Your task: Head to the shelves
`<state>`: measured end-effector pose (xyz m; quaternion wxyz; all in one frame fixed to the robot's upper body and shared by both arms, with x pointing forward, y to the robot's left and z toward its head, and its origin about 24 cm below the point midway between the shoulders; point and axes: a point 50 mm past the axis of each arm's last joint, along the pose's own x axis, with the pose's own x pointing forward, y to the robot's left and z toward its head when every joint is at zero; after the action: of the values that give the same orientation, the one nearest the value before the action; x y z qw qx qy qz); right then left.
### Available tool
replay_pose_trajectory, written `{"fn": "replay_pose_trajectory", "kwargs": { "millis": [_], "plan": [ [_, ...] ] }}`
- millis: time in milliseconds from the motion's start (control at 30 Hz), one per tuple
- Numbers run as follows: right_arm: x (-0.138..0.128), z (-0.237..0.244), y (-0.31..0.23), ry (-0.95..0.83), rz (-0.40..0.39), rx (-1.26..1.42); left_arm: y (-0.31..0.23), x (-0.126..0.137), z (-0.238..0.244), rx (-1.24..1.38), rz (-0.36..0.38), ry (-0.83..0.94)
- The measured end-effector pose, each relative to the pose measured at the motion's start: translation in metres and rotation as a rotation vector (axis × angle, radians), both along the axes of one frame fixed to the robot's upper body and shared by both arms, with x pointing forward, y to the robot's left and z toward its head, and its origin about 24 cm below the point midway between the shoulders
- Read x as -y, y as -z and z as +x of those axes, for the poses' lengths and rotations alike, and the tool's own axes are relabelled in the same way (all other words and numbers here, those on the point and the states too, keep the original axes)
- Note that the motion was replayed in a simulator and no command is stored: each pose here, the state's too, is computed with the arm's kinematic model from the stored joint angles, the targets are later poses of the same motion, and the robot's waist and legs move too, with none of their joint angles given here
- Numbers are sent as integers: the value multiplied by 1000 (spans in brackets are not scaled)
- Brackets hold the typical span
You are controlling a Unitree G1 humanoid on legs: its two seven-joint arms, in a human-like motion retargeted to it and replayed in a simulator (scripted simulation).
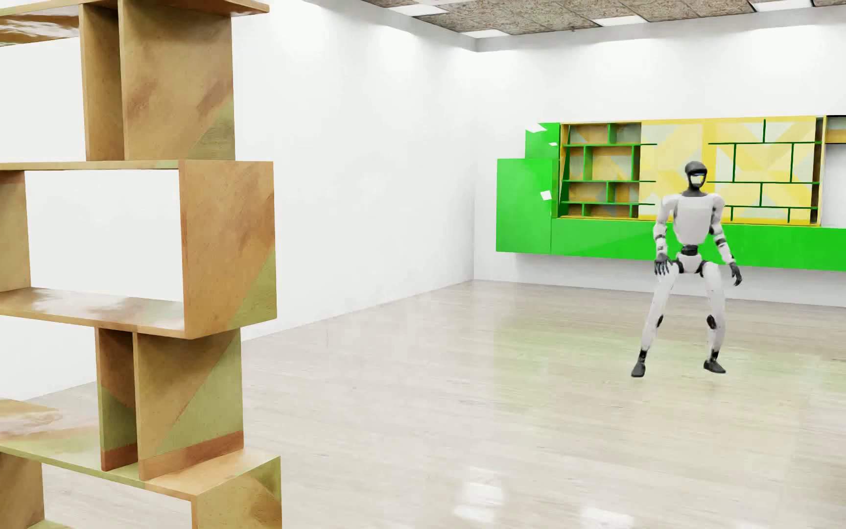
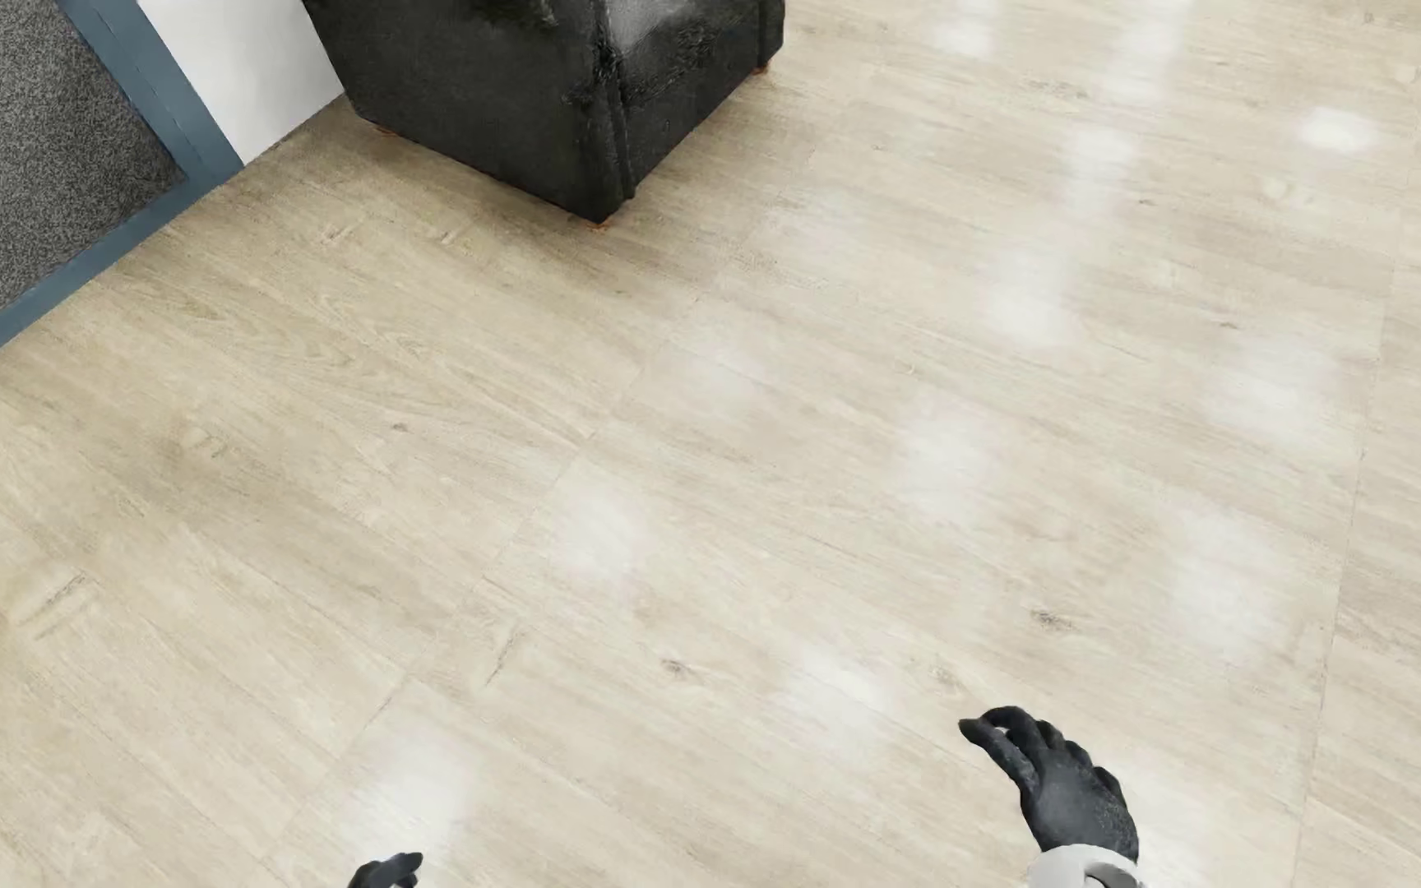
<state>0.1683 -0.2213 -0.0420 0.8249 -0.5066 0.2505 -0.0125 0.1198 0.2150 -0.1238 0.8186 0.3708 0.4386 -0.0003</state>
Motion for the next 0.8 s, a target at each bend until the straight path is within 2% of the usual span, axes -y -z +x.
{"fn": "replay_pose_trajectory", "kwargs": {
  "millis": [67, 100, 167, 200, 267, 333, 400, 467, 567, 667, 733, 800],
  "plan": [
    [-10, -1, 17, -57, 22, -111, 14, -15, -33, -175, 9, -42],
    [-13, -3, 26, -27, 67, -151, 17, -23, -46, -244, 16, -44],
    [-12, -14, 49, 117, 169, -240, 19, -36, -62, -314, 34, -71],
    [-9, -23, 63, 191, 195, -308, 19, -39, -66, -315, 38, -103],
    [-2, -46, 90, 269, 188, -518, 19, -36, -62, -276, 15, -159],
    [7, -70, 106, 219, 140, -769, 19, -23, -48, -219, -35, -132],
    [21, -80, 108, 130, 109, -898, 16, -8, -33, -156, -71, -62],
    [36, -63, 95, 106, 84, -805, 13, 1, -25, -100, -89, -35],
    [34, -2, 54, 77, 45, -403, 10, -7, -34, -90, -63, -74],
    [5, 57, 0, -88, 38, -70, 10, -19, -61, -122, -36, -194],
    [-16, 85, -34, -234, 16, 65, 12, -14, -80, -164, -64, -218],
    [-31, 110, -59, -346, -37, 127, 15, -5, -100, -212, -118, -255]
  ]
}}
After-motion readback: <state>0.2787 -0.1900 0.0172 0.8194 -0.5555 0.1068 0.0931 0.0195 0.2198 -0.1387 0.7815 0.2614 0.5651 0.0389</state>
